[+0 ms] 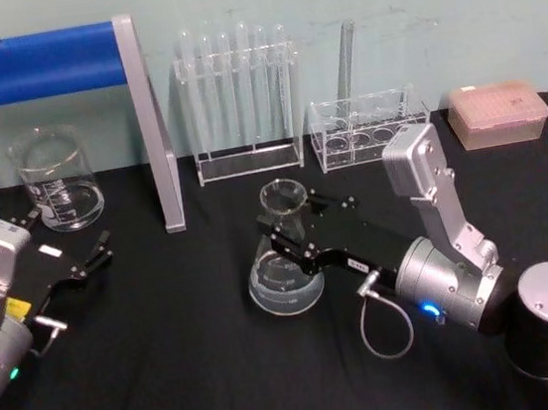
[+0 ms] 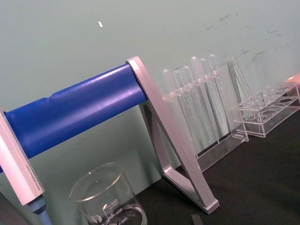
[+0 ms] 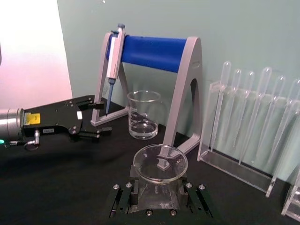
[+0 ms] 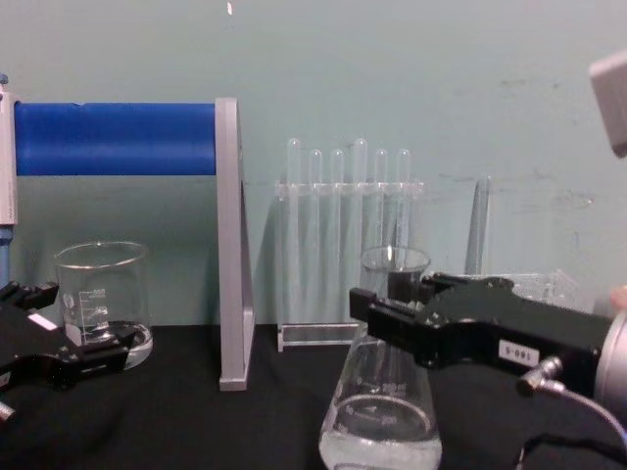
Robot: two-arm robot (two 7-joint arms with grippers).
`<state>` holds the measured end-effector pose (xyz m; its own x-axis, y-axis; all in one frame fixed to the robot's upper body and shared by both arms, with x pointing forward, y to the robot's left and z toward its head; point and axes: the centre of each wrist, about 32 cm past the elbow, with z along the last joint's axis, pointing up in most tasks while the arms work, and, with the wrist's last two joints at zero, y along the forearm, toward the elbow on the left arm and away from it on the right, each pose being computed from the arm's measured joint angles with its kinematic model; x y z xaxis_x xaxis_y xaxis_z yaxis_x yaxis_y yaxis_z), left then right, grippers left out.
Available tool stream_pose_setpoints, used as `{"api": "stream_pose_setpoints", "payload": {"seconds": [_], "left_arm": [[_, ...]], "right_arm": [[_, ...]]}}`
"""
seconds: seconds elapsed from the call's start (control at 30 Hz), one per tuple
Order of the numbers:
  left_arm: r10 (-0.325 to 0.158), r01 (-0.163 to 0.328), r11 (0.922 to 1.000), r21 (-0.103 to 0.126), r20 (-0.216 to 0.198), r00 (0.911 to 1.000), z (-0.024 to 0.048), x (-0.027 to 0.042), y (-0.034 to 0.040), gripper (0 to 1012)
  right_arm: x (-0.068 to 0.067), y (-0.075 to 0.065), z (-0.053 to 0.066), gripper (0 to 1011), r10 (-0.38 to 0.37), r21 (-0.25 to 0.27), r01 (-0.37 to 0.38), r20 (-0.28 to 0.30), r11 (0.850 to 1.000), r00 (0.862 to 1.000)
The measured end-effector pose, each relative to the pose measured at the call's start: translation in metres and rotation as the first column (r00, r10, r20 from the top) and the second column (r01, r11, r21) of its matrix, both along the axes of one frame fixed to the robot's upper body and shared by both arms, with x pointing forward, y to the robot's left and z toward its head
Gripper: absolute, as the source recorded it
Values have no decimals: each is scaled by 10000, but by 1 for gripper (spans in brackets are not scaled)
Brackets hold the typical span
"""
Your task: Grasp the erlenmeyer flask with one hand, shake it three times, then place it back.
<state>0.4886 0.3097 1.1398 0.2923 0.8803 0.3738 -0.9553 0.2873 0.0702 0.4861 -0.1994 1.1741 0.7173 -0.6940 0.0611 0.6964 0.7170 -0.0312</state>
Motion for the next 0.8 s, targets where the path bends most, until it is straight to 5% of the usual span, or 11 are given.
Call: {"api": "stream_pose_setpoints", "payload": {"seconds": [0.8], "left_arm": [[0,0,10000,0,-1,10000,0,0,0,1001]], "right_arm": [[-20,32,-175,449,146,-217,-155,-422,9996,9990]]}}
